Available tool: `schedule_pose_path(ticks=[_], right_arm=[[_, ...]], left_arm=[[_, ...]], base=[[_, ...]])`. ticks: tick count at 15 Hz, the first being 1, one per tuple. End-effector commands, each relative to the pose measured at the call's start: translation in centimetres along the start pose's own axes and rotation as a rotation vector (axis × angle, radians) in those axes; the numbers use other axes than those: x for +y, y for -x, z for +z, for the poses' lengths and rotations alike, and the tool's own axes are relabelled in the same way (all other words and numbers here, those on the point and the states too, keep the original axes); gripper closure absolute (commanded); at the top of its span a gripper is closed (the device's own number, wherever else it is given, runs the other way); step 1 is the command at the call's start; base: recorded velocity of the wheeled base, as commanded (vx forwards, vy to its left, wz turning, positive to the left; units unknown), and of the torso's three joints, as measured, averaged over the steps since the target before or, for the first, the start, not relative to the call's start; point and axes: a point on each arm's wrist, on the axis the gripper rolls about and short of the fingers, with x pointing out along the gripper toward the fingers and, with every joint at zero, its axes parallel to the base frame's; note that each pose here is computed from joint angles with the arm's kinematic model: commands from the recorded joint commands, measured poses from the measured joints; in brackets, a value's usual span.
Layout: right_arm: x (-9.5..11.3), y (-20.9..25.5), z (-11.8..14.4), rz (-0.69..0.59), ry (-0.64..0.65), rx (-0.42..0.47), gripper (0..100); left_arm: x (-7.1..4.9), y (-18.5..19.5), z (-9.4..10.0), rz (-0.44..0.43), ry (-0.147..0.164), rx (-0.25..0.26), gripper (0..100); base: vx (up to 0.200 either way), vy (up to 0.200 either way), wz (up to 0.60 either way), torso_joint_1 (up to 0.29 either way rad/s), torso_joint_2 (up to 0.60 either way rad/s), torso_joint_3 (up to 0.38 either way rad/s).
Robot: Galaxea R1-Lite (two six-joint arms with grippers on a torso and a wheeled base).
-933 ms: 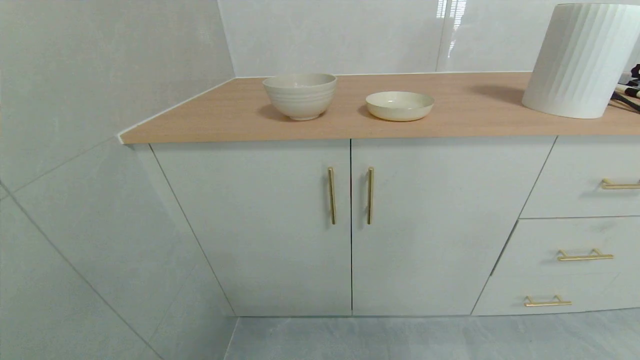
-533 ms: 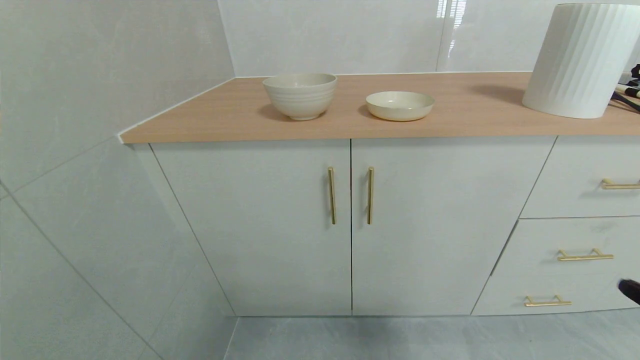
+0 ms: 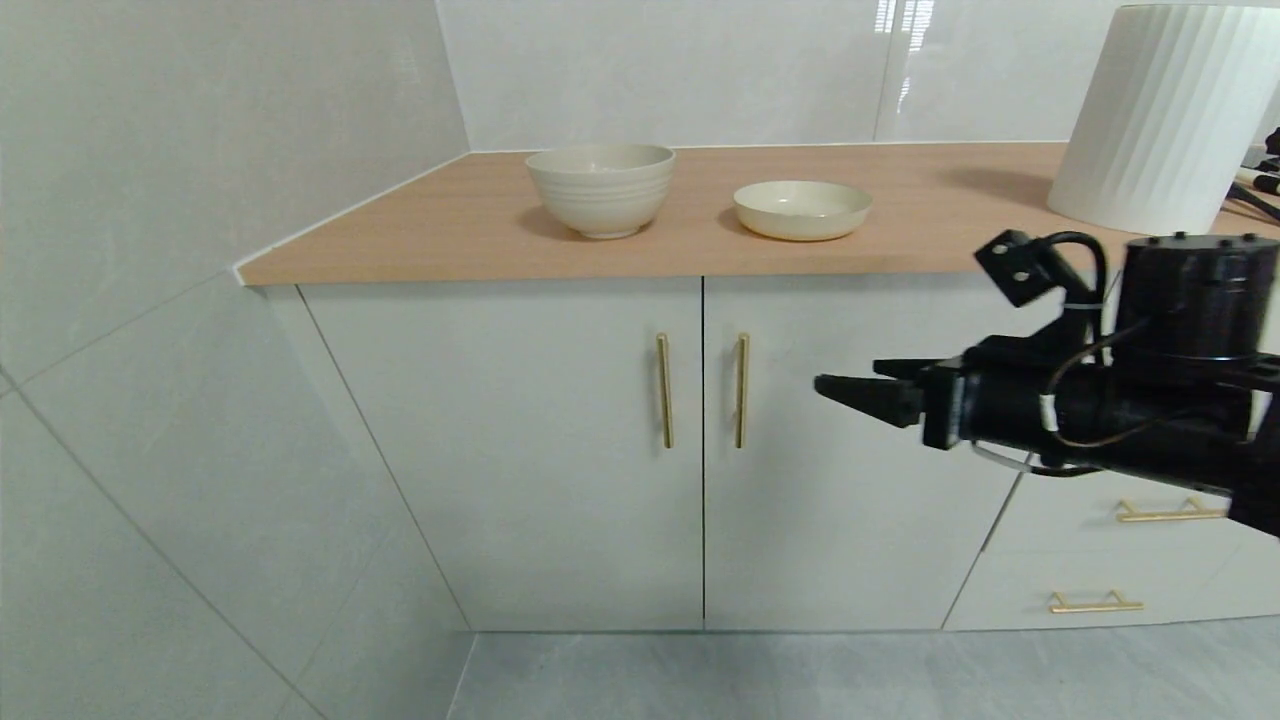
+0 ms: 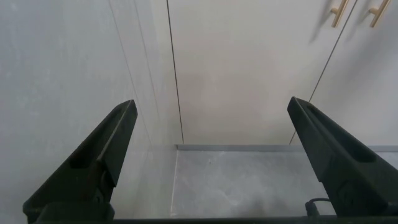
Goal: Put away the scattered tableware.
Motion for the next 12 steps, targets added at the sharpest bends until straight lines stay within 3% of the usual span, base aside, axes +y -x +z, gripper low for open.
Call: schedule_pose_path(ticks=[1, 6, 12], right_arm=[[-0.1, -6.4, -2.4, 0.051, -0.037, 0.075, 0], [-0.6, -9.7, -3.1, 0.066, -0.135, 0.005, 0], [-2.2, -13.7, -4.6, -0.071, -0.178, -0.042, 0]], left_arm=[[0.0, 0.0, 0.0, 0.000, 0.000, 0.000, 0], [0.0, 0.0, 0.0, 0.000, 0.000, 0.000, 0], [0.0, 0.0, 0.0, 0.000, 0.000, 0.000, 0]], base=[[0.000, 0.000, 0.00, 0.000, 0.00, 0.000], [0.000, 0.000, 0.00, 0.000, 0.00, 0.000], [0.000, 0.000, 0.00, 0.000, 0.00, 0.000]])
